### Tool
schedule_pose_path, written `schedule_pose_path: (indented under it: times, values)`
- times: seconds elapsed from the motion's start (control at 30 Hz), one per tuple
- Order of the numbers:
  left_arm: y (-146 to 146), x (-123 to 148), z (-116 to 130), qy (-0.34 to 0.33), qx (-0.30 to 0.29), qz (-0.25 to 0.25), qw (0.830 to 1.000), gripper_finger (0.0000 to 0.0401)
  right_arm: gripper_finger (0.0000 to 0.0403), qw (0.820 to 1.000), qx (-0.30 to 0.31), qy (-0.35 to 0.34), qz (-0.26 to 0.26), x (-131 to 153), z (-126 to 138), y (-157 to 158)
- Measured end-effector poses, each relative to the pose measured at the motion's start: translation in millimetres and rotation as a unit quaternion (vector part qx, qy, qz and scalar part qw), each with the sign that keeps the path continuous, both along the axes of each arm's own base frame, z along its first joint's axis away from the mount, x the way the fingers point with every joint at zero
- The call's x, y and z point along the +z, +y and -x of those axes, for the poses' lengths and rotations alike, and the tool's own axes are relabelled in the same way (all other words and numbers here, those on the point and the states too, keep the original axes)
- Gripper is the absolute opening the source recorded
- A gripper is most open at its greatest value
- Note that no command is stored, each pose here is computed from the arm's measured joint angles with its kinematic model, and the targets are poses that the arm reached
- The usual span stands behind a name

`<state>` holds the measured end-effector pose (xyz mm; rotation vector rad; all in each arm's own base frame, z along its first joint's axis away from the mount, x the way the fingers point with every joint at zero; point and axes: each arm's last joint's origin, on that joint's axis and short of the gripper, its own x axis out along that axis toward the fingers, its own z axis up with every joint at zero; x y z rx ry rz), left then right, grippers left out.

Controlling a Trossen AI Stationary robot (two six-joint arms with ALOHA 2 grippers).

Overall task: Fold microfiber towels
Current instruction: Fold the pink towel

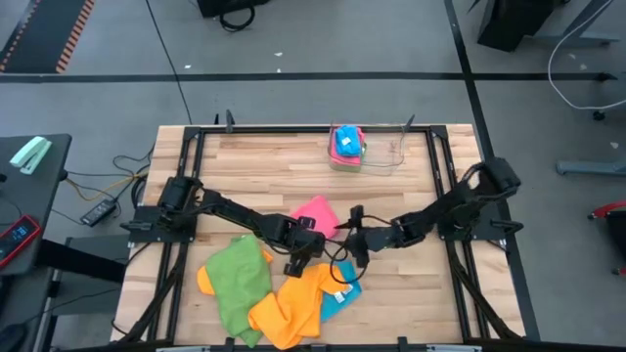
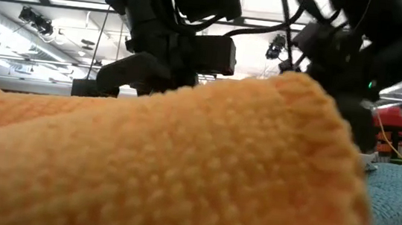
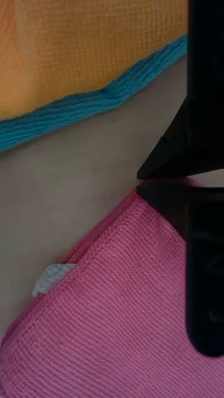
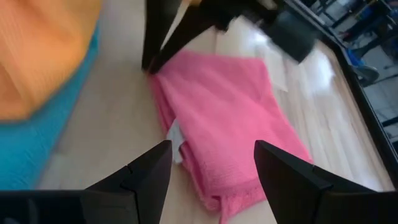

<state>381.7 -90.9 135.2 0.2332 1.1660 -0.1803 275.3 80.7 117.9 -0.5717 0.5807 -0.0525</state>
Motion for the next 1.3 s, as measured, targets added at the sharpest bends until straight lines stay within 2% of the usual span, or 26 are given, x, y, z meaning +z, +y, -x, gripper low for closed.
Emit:
schedule_pose_path:
  times: [0.2,0.4,0.57,0.77,1.1,1.2,1.3]
  values:
    - [0,0,2,0.01,0.0,-0.002,1.0,0.0014,0.0239,0.996,0.044,0.04,0.074,-14,-10,-2]
    - [1,-1,4,0.02,-0.002,-0.004,1.0,0.0038,0.0238,0.987,0.08,0.059,0.13,-19,-21,-5]
    - [1,-1,4,0.021,-0.003,-0.005,1.0,0.0036,0.0237,0.986,0.09,0.066,0.126,-19,-27,-18]
    - [1,-1,4,0.022,-0.003,-0.006,1.0,0.0021,0.021,0.973,0.145,0.094,0.15,-20,-28,-25]
    - [1,-2,4,0.021,-0.001,-0.01,1.0,0.0038,0.0177,0.971,0.149,0.122,0.14,-24,-27,-41]
    - [2,-1,4,0.019,0.003,-0.025,0.999,0.0035,0.0149,0.971,0.162,0.122,0.128,-24,-29,-42]
    - [3,4,8,0.023,0.005,-0.03,0.999,0.0028,0.0099,0.971,0.174,0.123,0.108,-22,-32,-41]
